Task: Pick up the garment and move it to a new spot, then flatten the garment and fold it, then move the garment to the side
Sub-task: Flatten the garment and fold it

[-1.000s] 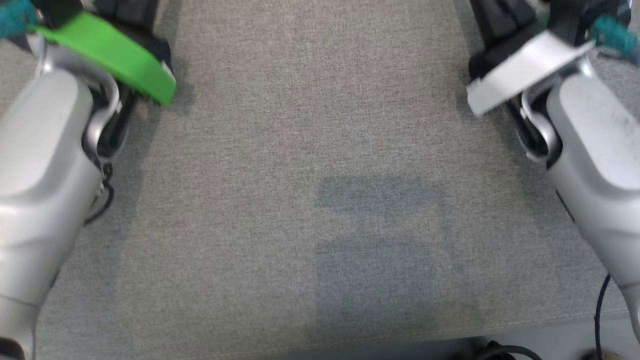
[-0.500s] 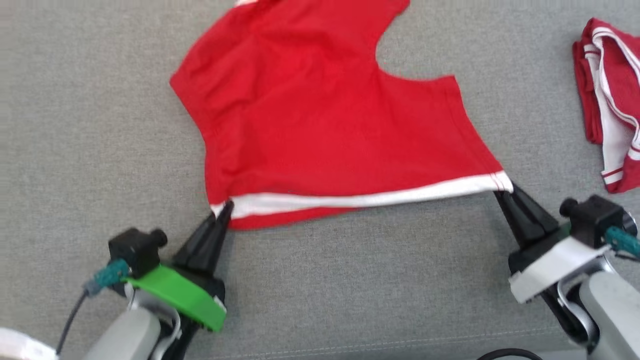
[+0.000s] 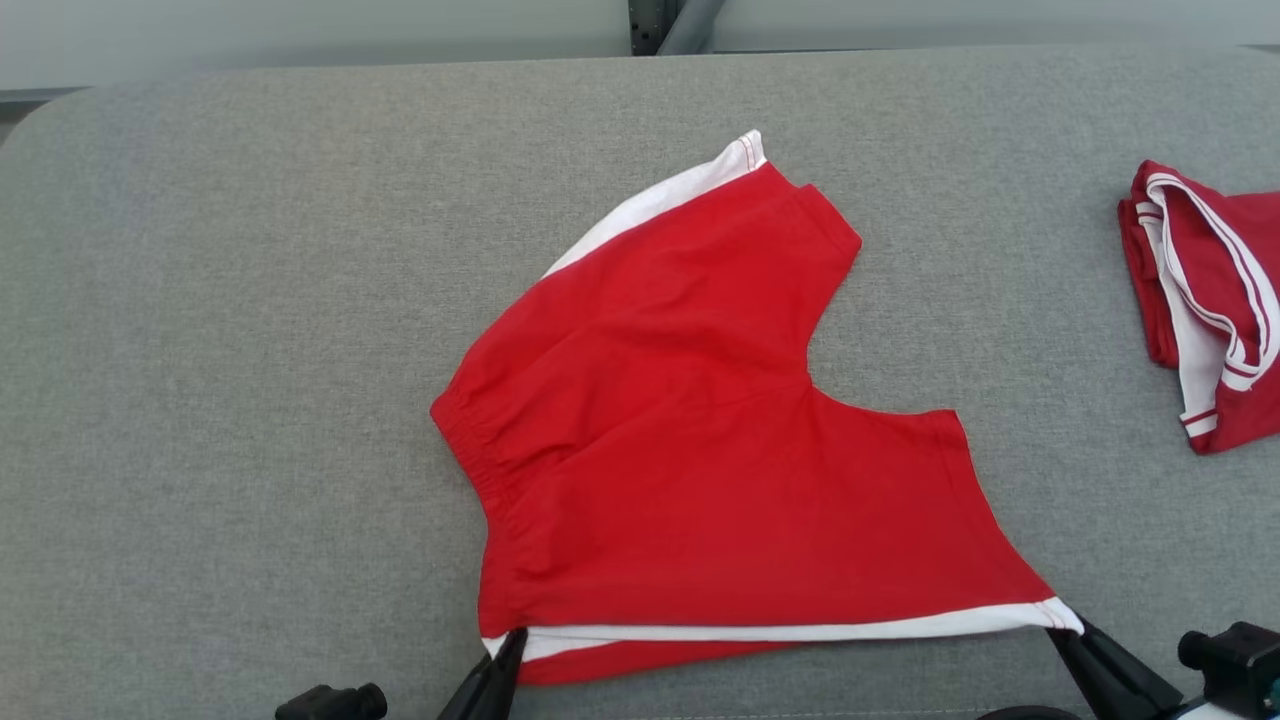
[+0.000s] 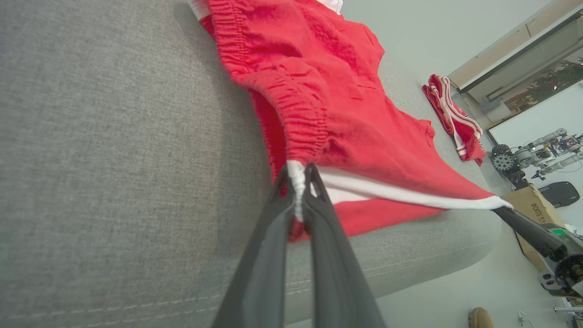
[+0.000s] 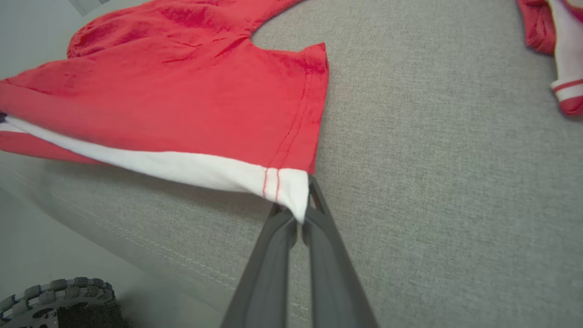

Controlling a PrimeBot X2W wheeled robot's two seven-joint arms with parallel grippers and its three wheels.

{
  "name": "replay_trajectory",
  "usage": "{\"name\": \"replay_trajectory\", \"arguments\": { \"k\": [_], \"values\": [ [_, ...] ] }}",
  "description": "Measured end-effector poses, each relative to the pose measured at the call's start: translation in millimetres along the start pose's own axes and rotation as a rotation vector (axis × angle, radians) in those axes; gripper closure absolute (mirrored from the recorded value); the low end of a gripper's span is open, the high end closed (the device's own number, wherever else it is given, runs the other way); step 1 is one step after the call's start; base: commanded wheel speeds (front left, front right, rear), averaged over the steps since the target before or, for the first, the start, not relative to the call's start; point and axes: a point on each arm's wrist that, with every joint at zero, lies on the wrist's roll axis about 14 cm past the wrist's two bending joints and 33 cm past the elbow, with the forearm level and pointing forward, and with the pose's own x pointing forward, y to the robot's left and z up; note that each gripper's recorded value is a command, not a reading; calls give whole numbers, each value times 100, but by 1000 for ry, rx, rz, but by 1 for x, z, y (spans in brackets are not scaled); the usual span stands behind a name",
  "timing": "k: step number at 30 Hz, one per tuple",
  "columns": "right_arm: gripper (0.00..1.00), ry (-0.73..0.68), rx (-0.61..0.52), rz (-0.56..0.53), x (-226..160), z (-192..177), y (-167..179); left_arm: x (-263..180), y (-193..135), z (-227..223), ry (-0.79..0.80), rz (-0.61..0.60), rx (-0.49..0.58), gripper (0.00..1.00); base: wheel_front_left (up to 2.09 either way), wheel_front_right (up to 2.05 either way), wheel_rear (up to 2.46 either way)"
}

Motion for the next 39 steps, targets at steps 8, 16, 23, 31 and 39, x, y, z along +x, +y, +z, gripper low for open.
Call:
{"name": "replay_trajectory", "arguments": {
  "k": [8,16,23,31,39],
  "values": [
    [100,-23,-27,74,31,52,-3,4,-26,17,-13,-59,-130,100,0,0,0],
    [100,16,-159,154,113,123,-17,64,-31,90,-84,-118,-150,100,0,0,0],
    [100,64,-210,181,187,151,-23,93,7,123,-145,28,-159,100,0,0,0],
    [100,118,-208,251,255,138,2,103,41,113,-144,172,-218,100,0,0,0],
    [100,130,-218,294,296,134,20,110,65,120,-150,238,-187,100,0,0,0]
  ]
}}
